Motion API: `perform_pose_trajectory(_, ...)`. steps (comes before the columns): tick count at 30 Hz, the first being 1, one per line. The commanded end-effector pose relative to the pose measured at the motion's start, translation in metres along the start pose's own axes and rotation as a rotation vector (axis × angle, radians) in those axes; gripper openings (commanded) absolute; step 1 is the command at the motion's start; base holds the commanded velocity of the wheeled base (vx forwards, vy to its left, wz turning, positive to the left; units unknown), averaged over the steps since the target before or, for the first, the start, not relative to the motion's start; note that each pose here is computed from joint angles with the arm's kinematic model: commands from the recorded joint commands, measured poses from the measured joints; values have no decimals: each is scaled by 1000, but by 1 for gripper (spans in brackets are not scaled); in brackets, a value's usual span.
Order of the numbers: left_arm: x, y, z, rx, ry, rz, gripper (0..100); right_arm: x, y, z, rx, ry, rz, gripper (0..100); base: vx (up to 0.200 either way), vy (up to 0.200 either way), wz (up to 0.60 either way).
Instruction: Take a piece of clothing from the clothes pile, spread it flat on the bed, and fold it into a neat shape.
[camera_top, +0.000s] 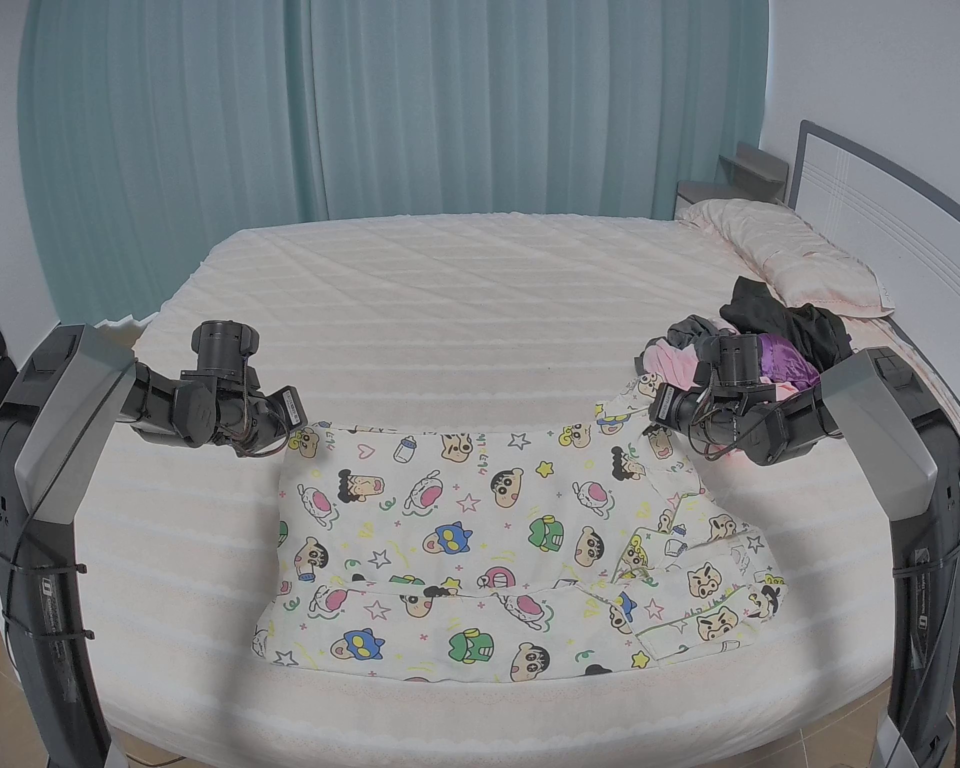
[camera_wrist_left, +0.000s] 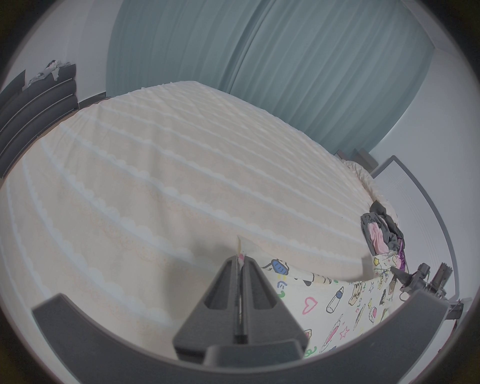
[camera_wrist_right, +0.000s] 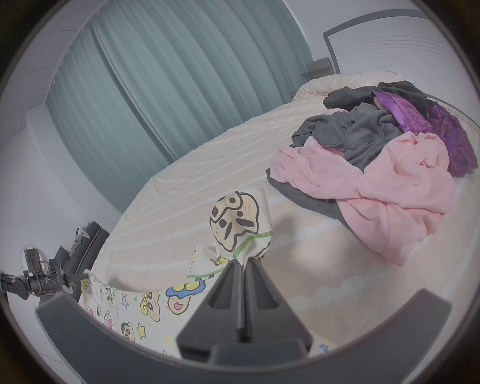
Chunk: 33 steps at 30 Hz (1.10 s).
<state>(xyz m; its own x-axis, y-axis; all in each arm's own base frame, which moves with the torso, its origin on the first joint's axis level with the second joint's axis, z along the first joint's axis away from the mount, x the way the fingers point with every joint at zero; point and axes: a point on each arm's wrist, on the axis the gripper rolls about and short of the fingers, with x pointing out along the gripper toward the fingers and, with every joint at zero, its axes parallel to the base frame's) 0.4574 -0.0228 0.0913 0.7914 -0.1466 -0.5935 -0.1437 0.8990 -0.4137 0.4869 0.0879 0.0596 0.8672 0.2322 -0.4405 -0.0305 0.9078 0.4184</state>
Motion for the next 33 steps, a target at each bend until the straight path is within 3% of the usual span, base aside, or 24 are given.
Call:
perform_pose_trajectory(1,-2,1,-3,10,27,13,0,-17,7,5,-15,0,8,0,0,0,0)
perform_pose_trajectory(21,-54,2,-18,106,98,31,0,-82,10,-4,-91,80,-18,0,0,0,0)
perform_pose_trajectory(33,-70,17,-60,200,232,63,0,-120,2,-45,-159,164,-27,0,0,0,0)
